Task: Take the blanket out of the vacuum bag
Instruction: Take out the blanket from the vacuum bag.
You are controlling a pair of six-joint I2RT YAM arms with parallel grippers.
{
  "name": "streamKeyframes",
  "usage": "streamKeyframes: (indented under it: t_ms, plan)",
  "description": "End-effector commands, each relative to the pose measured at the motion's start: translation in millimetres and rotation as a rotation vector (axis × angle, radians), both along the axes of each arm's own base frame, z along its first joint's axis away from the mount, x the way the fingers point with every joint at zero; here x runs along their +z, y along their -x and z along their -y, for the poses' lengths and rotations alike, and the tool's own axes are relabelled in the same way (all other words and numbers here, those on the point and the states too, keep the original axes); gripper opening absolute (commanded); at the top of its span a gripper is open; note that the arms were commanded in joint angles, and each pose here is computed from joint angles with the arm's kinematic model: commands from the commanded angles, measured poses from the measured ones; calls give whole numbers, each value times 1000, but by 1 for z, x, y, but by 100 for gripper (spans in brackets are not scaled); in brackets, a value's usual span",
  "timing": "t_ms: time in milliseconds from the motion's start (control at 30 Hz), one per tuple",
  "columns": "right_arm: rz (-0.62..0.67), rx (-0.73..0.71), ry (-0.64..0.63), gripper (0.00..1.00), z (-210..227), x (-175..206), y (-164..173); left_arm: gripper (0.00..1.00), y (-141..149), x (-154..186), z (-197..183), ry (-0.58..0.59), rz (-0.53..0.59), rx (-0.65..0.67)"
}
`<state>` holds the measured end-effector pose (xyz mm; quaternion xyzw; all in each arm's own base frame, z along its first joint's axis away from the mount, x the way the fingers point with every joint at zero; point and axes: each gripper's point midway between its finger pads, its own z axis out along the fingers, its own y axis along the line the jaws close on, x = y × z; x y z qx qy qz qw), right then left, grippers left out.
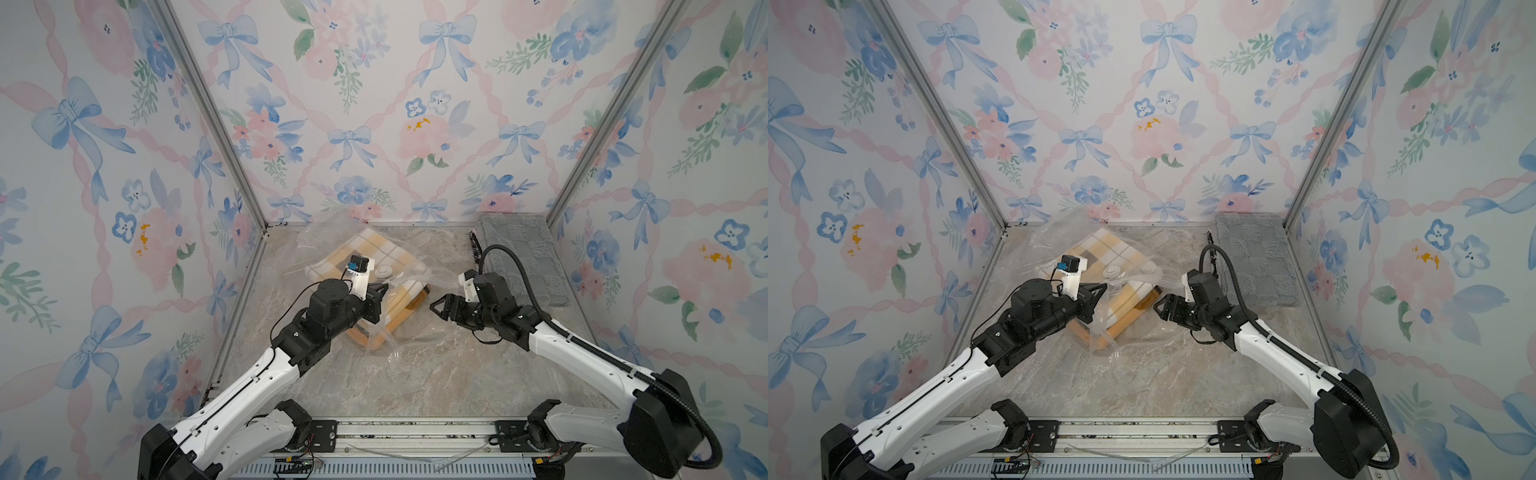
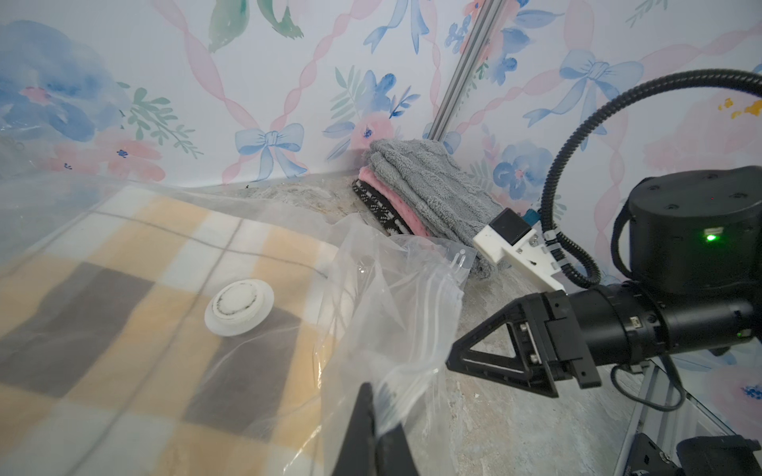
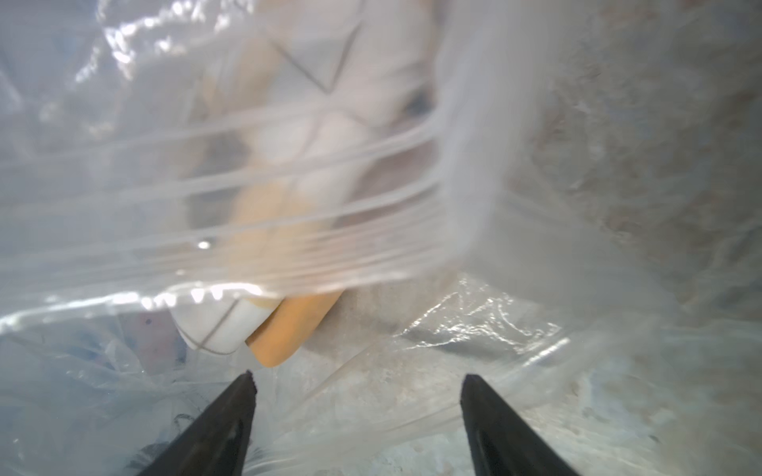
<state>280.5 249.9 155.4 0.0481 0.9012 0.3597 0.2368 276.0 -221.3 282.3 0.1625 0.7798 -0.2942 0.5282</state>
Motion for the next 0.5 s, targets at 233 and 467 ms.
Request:
streamKeyframes:
  t_ms: [233, 467]
  plan:
    - [1, -130, -271, 88, -65, 4, -52, 0, -1, 18, 5, 53, 63, -7]
    - [-26, -159, -310, 93, -95, -6, -74, 0, -4, 31, -4, 98, 100, 46]
